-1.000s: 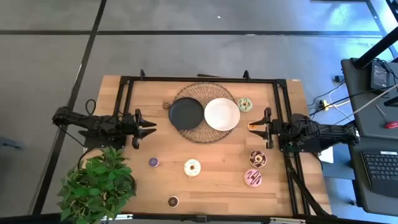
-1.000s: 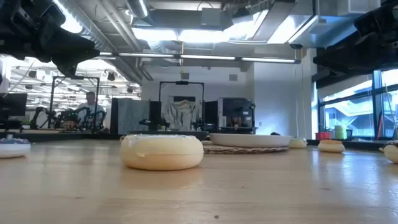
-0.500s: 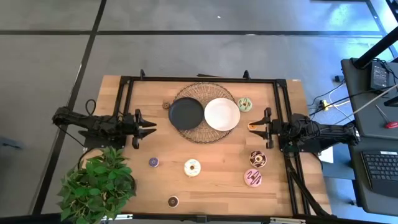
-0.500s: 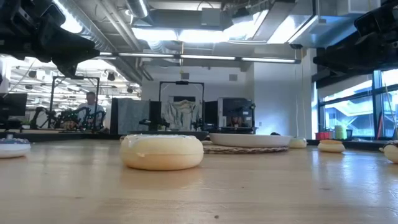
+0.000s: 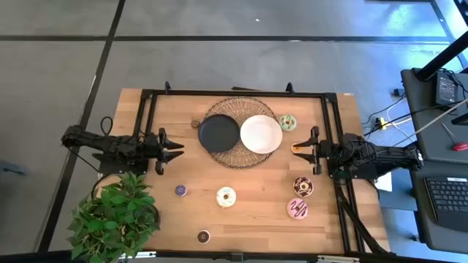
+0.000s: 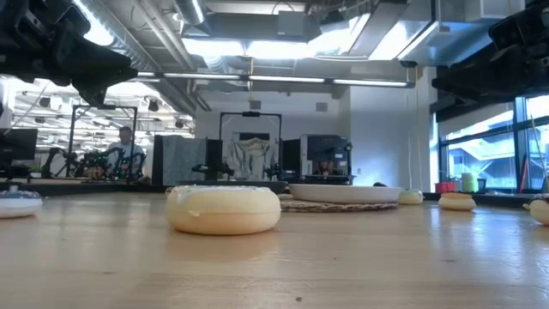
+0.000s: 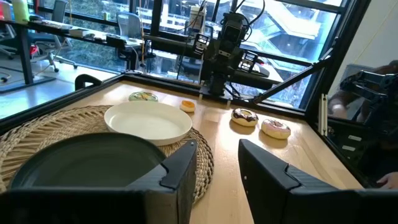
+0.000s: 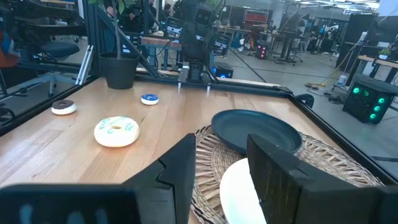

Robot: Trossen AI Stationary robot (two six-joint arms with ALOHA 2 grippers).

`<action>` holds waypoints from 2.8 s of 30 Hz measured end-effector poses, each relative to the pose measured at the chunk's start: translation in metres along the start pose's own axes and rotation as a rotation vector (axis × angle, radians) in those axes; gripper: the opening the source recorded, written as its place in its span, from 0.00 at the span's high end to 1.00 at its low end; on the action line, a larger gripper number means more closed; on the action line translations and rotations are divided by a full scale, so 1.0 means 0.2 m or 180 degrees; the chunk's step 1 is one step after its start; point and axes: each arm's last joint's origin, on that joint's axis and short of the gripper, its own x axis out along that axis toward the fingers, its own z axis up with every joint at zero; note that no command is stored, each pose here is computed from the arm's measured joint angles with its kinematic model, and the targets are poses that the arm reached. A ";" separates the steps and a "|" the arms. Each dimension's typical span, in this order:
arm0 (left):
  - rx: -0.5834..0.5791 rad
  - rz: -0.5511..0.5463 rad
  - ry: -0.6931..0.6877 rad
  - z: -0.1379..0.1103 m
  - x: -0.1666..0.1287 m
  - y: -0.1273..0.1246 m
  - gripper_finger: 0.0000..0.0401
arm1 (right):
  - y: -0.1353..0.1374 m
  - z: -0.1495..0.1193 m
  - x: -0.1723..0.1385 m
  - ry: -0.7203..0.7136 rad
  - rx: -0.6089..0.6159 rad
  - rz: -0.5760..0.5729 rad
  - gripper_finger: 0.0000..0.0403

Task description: Pick & Place donuts

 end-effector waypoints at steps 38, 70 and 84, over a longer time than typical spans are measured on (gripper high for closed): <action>0.0000 -0.0001 0.0000 0.00 0.00 0.00 0.71 | 0.00 0.00 0.00 0.0000 0.0000 0.0001 0.64; 0.0000 -0.0001 0.0000 0.00 0.00 0.00 0.72 | -0.01 0.00 0.00 -0.0021 0.0733 -0.0132 0.64; 0.0190 0.0133 -0.0031 0.00 0.00 0.01 0.72 | -0.03 0.07 0.00 -0.0293 0.0760 -0.0496 0.64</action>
